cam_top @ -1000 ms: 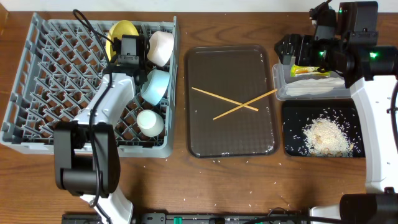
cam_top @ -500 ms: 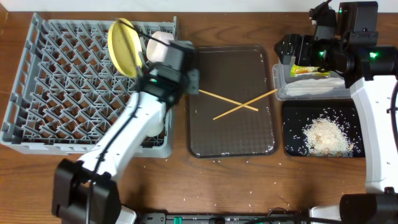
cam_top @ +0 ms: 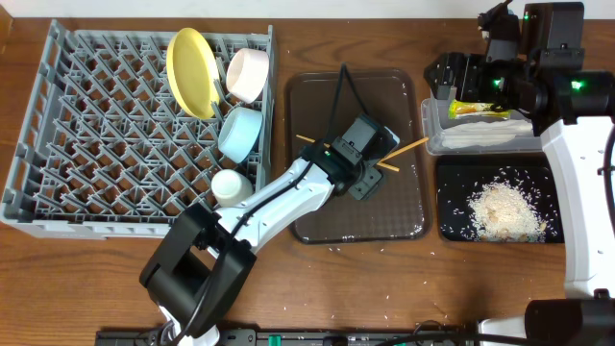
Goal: Sort waste into correct bins and load items into the dishwasher
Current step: 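Move the left gripper to the chopsticks and grasp one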
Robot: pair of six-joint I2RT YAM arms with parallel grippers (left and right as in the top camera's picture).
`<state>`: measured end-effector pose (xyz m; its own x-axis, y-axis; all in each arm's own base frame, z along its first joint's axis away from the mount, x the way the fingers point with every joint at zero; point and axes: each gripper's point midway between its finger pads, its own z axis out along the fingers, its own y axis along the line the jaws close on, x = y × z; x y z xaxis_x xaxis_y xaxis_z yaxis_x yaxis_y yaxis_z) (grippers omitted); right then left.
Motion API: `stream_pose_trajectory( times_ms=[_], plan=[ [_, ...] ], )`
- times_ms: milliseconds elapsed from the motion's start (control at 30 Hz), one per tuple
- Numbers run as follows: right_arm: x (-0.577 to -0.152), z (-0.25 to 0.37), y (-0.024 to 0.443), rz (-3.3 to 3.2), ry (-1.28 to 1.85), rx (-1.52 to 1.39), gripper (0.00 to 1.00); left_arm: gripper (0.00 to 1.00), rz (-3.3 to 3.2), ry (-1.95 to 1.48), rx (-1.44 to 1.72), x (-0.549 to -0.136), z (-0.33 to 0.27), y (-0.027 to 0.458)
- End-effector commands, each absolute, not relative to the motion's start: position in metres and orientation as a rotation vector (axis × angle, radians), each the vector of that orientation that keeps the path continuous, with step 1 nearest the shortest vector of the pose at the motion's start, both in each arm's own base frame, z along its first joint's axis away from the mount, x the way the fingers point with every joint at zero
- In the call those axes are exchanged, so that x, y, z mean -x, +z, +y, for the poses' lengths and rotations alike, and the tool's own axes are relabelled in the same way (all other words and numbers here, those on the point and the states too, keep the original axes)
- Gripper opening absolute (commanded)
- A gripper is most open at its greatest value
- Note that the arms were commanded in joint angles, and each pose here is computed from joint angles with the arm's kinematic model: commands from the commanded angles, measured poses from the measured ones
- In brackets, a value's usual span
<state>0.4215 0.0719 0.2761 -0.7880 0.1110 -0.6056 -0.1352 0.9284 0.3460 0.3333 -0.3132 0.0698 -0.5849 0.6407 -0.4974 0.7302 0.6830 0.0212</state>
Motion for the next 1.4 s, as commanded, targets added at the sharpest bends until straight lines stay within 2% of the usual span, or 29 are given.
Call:
stream_pose_trajectory(
  times_ms=[0, 233, 400, 500, 933, 1100, 1233, 1367],
  plan=[
    [-0.421, 0.069, 0.28, 2.416, 0.485, 0.028, 0.99, 0.69, 2.341, -0.121, -1.194, -0.343, -0.305, 0.069],
    [-0.421, 0.069, 0.28, 2.416, 0.485, 0.028, 0.99, 0.68, 2.469, -0.058, -1.282, -0.348, -0.297, 0.053],
    [-0.421, 0.069, 0.28, 2.416, 0.485, 0.028, 0.99, 0.67, 2.478, -0.194, -1.358, -0.337, -0.322, 0.059],
    [-0.421, 0.069, 0.28, 2.416, 0.485, 0.028, 0.99, 0.67, 2.525, -0.179, -1.381, -0.332, -0.317, 0.042],
    [-0.421, 0.069, 0.28, 2.416, 0.486, 0.028, 0.99, 0.64, 2.514, -0.081, -1.355, -0.345, -0.311, 0.042],
    [-0.421, 0.069, 0.281, 2.412, 0.485, 0.029, 0.99, 0.63, 2.559, -0.095, -1.357, -0.346, -0.307, 0.021],
    [-0.421, 0.069, 0.28, 2.416, 0.486, 0.027, 0.99, 0.59, 2.572, -0.102, -1.366, -0.346, -0.309, 0.007],
    [-0.416, 0.069, 0.277, 2.439, 0.488, 0.023, 0.99, 0.43, 2.587, -0.141, -1.379, -0.344, -0.314, -0.007]
  ],
)
